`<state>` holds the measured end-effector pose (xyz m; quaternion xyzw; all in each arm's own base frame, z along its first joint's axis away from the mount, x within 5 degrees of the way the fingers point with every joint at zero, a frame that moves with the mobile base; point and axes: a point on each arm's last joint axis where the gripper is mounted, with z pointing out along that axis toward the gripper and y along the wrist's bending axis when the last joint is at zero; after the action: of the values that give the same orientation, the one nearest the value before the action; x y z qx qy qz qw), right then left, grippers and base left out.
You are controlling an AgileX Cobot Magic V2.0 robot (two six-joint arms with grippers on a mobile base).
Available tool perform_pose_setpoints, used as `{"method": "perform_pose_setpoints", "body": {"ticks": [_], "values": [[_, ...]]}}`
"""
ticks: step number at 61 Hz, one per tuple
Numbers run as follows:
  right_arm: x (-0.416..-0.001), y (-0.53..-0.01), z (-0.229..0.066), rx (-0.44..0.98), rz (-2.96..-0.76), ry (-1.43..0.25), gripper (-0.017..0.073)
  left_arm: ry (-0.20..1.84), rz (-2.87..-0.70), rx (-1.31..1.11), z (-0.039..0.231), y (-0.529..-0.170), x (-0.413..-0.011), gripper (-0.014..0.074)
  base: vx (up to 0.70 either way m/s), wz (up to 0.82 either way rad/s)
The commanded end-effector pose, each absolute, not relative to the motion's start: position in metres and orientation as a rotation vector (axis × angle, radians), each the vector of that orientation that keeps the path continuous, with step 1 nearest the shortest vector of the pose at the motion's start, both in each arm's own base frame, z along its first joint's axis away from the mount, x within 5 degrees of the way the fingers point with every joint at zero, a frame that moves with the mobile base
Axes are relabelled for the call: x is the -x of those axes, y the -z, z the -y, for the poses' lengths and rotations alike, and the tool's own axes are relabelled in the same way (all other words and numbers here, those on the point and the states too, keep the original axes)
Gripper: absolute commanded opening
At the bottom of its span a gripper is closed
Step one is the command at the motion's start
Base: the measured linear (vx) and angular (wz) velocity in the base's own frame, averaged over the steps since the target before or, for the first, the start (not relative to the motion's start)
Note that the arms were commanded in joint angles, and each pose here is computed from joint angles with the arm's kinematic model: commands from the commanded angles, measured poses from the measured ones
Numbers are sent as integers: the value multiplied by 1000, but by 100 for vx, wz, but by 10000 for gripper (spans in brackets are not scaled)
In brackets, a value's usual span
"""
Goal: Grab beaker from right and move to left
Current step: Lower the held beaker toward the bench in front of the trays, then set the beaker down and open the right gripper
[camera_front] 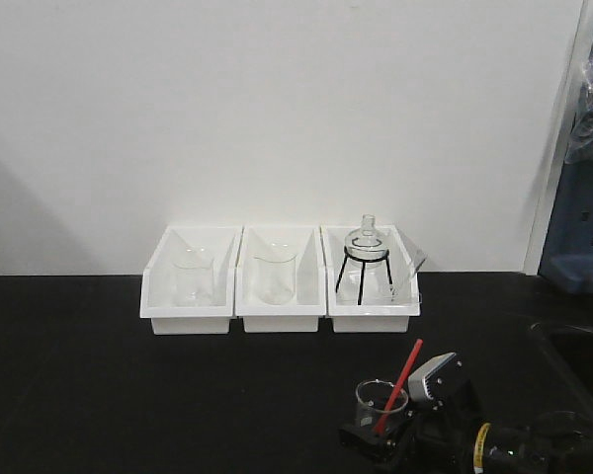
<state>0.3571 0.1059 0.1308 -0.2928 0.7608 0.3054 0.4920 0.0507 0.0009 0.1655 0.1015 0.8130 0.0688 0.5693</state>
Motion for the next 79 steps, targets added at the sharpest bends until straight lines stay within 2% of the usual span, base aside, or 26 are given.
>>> {"method": "perform_pose_setpoints", "body": {"ticks": [1,14,57,67,79], "values": [[-365,-155,-111,726,-1684,-770,-1,-157,-1844,-239,0,-166,-53,-6,0,-1],[-366,-139,-111,784,-1688,-724,-1,-157,-1844,-239,0,-166,-53,-6,0,-1],[-365,-105,-111,819,-1748,-731,20,-157,-1844,-239,0,-166,-53,-6,0,0],[-365,-105,-111,822,-1749,-731,119,-157,-1844,-239,0,-166,-53,-6,0,0],[-362,-104,-113,859,-1746,-742,372,-157,-1844,-239,0,-166,-53,-6,0,0]]}}
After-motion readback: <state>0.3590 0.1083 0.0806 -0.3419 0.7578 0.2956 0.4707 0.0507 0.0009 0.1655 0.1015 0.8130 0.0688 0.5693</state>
